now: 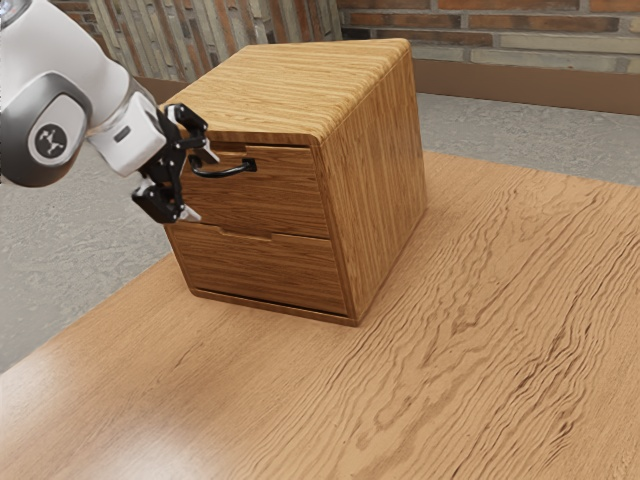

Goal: Pull the drawer handle with one arm to open the drawer

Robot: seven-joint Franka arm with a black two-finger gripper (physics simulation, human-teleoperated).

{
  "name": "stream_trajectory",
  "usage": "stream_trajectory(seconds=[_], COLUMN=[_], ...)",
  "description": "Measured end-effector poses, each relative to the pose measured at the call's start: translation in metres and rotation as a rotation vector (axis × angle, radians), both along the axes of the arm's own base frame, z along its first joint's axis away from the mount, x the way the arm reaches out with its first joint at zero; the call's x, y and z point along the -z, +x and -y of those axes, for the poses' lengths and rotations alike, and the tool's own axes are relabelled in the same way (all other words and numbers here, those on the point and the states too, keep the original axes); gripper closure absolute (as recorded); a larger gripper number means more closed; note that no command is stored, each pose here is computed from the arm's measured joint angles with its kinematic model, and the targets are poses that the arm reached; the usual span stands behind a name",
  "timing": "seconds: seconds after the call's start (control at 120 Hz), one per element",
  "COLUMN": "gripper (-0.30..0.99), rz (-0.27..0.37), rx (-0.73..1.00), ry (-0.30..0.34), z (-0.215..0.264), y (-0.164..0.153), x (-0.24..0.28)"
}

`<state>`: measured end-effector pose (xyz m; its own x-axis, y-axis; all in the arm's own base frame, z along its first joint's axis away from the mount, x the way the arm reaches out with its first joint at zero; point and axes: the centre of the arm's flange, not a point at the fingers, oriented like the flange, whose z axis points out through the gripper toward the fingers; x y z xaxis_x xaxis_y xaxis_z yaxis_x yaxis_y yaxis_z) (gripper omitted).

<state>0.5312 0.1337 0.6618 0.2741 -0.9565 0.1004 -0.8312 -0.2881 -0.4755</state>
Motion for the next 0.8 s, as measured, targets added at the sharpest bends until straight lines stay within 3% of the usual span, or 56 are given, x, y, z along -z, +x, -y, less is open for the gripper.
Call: stream_trajectory(seconds=[0.517,0.667,0.7,0.733,0.742,0.75,0.8], gripper=[0.00,-0.10,-0.02,0.37,0.54,0.58,0.42], rz=[-0.018,-0.051,-0.048,-0.012,-0.001,0.010,0.167], rx=[0.003,0.042,0.041,0.039,0.037,0.048,0.109], ry=[-0.048,-0.096,-0.101,-0.085,-0.079,-0.066,0.067], z=[-0.007,0.012,0.018,0.033,0.037,0.046,0.118], y=[-0.013,-0.035,-0.050,-0.080,-0.087,-0.093,-0.157], x=[0.019,0.040,0.037,0.012,0.005,-0.003,-0.101])
